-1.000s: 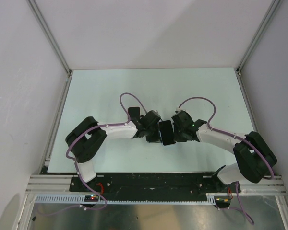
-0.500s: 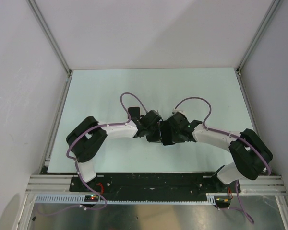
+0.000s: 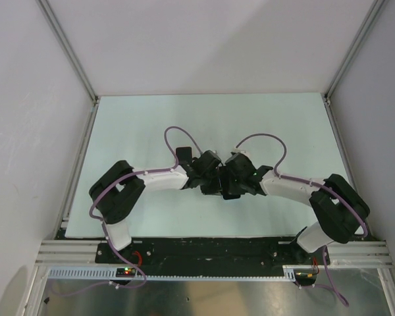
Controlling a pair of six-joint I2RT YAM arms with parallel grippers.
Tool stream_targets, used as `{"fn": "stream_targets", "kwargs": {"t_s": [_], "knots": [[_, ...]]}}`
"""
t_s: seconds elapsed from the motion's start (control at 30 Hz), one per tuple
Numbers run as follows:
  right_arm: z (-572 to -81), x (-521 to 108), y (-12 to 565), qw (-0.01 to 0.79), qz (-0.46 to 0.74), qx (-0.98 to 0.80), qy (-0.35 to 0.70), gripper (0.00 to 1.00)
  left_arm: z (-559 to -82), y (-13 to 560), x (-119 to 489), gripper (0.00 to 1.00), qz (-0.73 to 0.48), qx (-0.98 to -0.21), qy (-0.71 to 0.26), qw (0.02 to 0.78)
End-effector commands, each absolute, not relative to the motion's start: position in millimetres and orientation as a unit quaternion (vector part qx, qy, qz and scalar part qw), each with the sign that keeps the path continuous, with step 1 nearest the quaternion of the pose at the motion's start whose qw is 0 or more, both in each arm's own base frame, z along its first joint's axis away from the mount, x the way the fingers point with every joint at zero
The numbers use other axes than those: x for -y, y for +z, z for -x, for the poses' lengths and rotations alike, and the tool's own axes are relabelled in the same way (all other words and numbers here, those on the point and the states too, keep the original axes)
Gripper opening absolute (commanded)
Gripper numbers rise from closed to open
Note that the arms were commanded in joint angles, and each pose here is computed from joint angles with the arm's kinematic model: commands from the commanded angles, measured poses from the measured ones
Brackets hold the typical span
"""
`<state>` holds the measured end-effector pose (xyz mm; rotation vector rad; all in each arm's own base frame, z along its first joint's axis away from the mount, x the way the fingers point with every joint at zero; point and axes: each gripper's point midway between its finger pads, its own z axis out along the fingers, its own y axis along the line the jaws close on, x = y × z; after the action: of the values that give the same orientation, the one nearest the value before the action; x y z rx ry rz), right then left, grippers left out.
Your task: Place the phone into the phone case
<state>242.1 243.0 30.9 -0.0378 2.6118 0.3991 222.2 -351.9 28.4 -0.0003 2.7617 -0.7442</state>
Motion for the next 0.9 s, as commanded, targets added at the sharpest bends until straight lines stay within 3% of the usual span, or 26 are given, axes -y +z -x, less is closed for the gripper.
{"fn": "stream_targets", "kwargs": {"t_s": [0.0,0.27,0.47,0.87], "knots": [[-258,-209,54,0.268,-0.026,-0.956,0.118,0.12,-239,72,352,0.04,-0.002,-0.938,-0.287,0.192],[-350,-202,91,0.335,-0.053,-0.928,0.155,0.16,-212,72,340,0.04,-0.006,-0.940,-0.287,0.182],[-401,-230,77,0.320,-0.032,-0.927,0.191,0.16,-184,64,348,0.04,-0.023,-0.944,-0.287,0.160],[-394,-241,17,0.230,-0.014,-0.954,0.194,0.12,-167,48,386,0.04,-0.014,-0.941,-0.321,0.105]]}}
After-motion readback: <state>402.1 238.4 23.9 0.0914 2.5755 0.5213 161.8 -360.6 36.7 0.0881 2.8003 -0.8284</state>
